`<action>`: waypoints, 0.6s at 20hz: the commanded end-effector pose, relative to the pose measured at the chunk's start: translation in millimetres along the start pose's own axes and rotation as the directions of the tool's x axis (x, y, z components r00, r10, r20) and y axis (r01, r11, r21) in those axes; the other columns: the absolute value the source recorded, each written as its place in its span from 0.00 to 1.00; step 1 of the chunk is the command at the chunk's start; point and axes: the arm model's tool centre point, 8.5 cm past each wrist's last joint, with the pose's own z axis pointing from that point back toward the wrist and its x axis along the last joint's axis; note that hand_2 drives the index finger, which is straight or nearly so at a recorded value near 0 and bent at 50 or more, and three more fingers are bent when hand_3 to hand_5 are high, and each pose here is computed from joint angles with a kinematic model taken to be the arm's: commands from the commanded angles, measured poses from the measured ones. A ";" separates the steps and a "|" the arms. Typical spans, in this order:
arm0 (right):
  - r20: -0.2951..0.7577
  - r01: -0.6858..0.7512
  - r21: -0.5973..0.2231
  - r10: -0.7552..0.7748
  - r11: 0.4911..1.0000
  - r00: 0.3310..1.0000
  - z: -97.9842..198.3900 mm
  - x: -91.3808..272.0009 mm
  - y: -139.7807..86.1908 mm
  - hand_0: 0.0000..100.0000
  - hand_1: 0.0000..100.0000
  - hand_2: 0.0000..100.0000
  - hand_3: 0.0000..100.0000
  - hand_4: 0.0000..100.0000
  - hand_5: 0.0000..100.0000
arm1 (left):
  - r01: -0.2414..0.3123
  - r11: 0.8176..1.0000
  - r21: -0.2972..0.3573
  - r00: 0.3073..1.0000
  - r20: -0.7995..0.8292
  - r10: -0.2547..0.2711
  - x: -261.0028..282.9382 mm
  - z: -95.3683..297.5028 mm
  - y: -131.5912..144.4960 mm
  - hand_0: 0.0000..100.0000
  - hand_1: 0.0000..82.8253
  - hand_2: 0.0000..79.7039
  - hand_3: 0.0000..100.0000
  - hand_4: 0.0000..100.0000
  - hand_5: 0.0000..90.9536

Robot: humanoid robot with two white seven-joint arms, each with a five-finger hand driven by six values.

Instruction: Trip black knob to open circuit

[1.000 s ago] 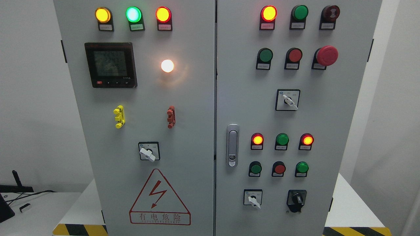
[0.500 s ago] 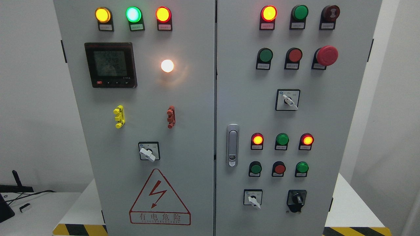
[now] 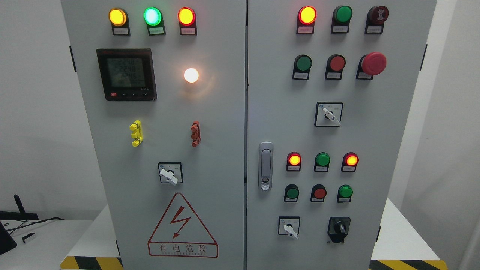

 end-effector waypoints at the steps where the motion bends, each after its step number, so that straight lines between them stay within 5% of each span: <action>1: 0.277 0.021 -0.016 -0.015 1.000 0.961 -43.3 100.7 -5.3 0.27 0.60 0.34 0.69 0.67 0.75 | 0.030 1.000 -0.005 1.000 0.001 -0.030 -0.1 0.0 -0.3 0.12 0.47 0.00 0.00 0.00 0.00; 12: 0.289 -0.102 -0.040 0.109 0.994 0.951 -93.2 142.0 11.1 0.23 0.67 0.34 0.71 0.80 0.95 | 0.030 1.000 -0.006 1.000 0.001 -0.030 -0.2 0.1 -1.2 0.12 0.47 0.00 0.00 0.00 0.00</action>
